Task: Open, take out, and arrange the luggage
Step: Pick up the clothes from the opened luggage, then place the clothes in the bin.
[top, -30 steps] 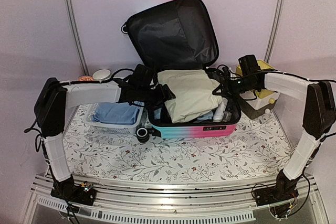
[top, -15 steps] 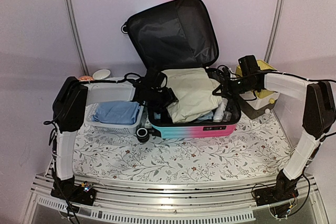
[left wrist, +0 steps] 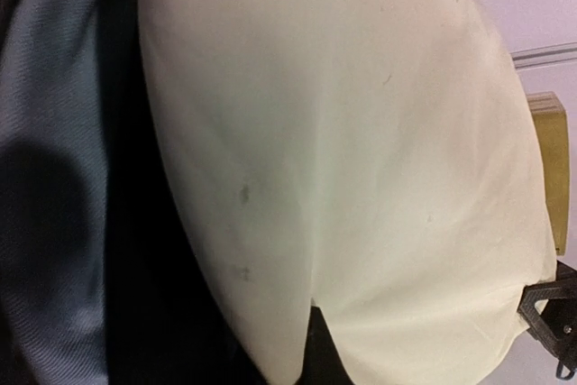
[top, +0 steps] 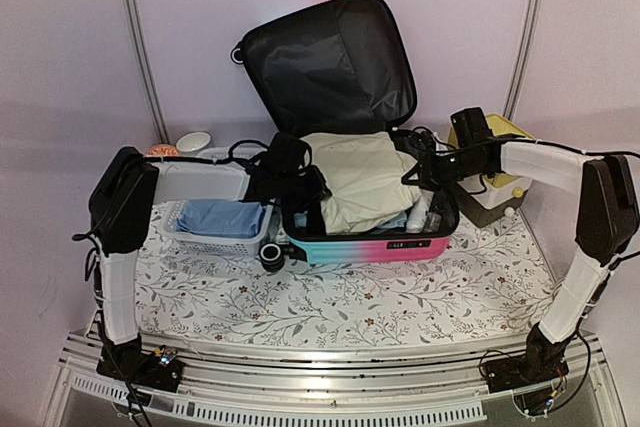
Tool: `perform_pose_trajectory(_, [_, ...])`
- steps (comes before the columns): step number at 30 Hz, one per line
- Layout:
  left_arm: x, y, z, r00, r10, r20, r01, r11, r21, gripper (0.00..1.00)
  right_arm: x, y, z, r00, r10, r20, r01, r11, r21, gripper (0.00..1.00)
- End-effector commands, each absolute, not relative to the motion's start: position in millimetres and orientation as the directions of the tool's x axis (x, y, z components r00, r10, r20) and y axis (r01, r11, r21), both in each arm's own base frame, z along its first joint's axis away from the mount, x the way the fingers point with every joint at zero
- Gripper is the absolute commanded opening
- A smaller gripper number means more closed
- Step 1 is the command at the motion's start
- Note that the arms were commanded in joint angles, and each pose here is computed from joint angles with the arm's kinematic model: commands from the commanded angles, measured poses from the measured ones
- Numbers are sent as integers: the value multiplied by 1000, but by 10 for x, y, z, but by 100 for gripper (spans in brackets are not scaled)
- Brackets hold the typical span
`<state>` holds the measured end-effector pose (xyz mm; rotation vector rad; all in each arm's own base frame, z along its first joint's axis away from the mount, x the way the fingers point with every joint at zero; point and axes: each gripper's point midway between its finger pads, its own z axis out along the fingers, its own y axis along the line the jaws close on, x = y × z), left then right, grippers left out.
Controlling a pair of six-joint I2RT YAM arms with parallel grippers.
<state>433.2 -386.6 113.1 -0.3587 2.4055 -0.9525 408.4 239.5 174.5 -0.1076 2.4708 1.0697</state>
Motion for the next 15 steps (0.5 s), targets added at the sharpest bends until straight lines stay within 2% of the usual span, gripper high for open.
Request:
perform_pose_trajectory(1, [4351,-3662,1794,-723,-453,-522,46,723,-690,0,4011,2591,2170,-850,99,-517,-333,659,675,2])
perform_pose_trajectory(6, [4327,-3584,2277,-674,-396,-623,148,755,-639,0,3961,2698,2429,-815,102,-570,-375,657,654,2])
perform_pose_trajectory(15, [4264,-3501,2766,-644,-326,-692,222,786,-577,0,3844,2923,2662,-792,95,-603,-419,634,650,2])
